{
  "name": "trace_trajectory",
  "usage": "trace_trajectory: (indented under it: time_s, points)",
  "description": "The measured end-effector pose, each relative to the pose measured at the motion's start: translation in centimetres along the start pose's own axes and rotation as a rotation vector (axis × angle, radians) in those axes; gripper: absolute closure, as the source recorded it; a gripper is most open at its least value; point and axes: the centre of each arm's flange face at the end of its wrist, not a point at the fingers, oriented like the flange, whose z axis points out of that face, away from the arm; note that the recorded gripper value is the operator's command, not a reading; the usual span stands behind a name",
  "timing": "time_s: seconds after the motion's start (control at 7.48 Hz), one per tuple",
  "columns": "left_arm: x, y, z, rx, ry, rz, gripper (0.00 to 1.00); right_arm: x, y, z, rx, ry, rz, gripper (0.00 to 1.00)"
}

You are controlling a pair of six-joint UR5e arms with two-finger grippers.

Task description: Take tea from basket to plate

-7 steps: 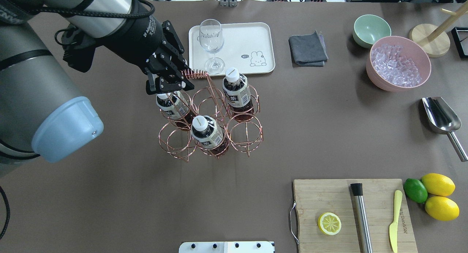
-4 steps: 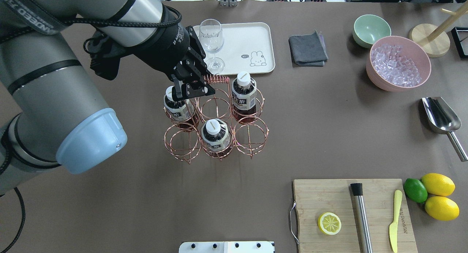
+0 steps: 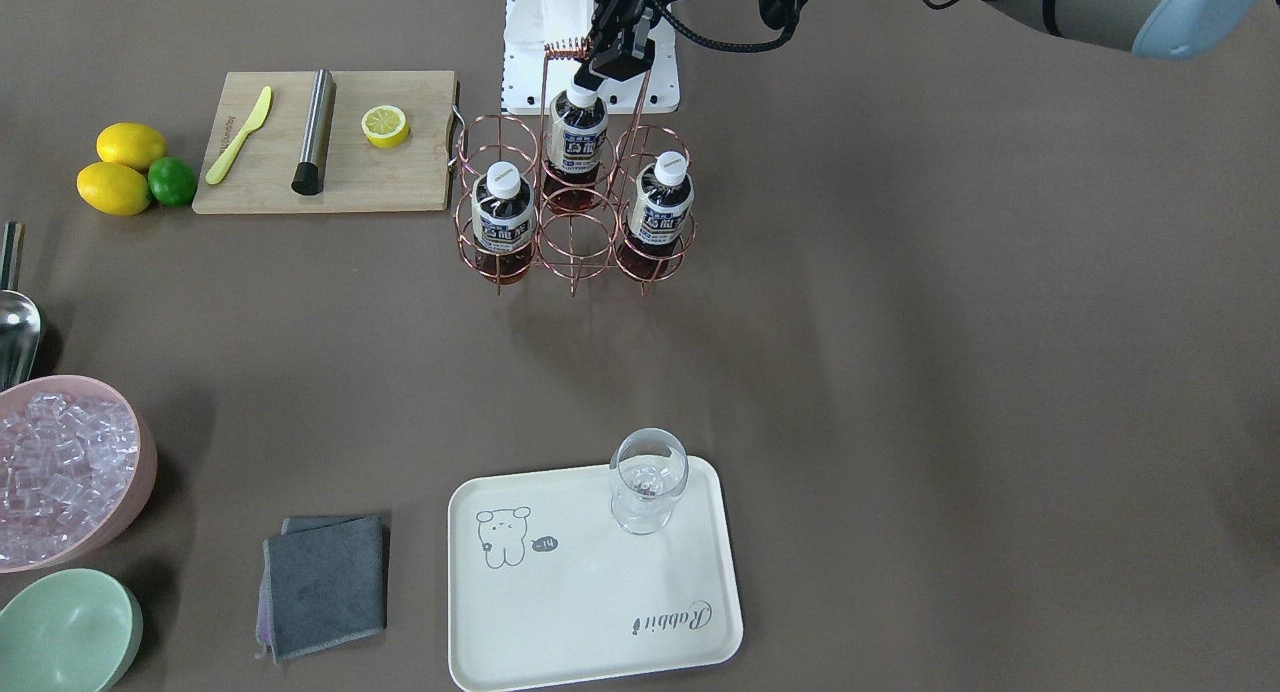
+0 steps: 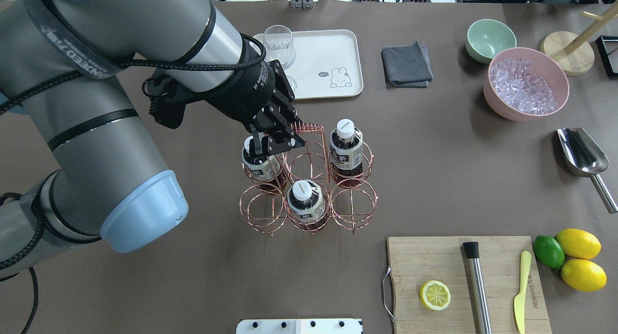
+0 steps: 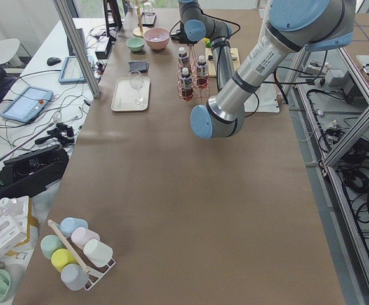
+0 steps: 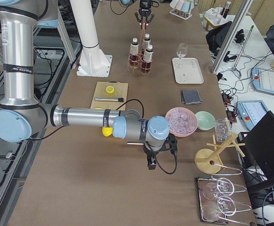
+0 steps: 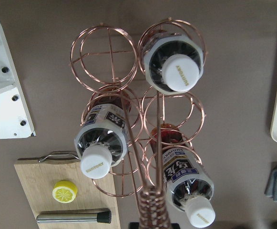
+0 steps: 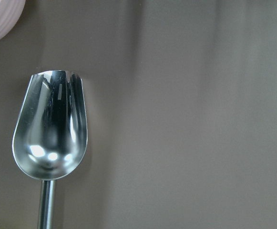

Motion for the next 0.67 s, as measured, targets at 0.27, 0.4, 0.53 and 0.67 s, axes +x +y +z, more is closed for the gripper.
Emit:
trace_trajectory:
  time_s: [0.27, 0.4, 0.53, 0.67]
  points:
    - [-1.0, 0.7, 1.6, -0.028, -0.009, 0.034, 1.0, 0.1, 0.1, 0.2, -0.003, -0.001, -0.005, 0.0]
    - [-1.3, 0.7, 2.3, -0.041, -0.013, 0.036, 1.0, 0.3, 0.2, 0.4, -0.007, -0.002, -0.028, 0.0]
    - [-1.4, 0.5, 3.0, -0.054, -0.013, 0.038, 1.0, 0.5, 0.5, 0.6, -0.012, -0.004, -0.046, 0.0]
    - [-1.6, -0.1, 3.6, -0.064, -0.014, 0.04, 1.0, 0.6, 0.6, 0.7, -0.014, -0.005, -0.056, 0.0]
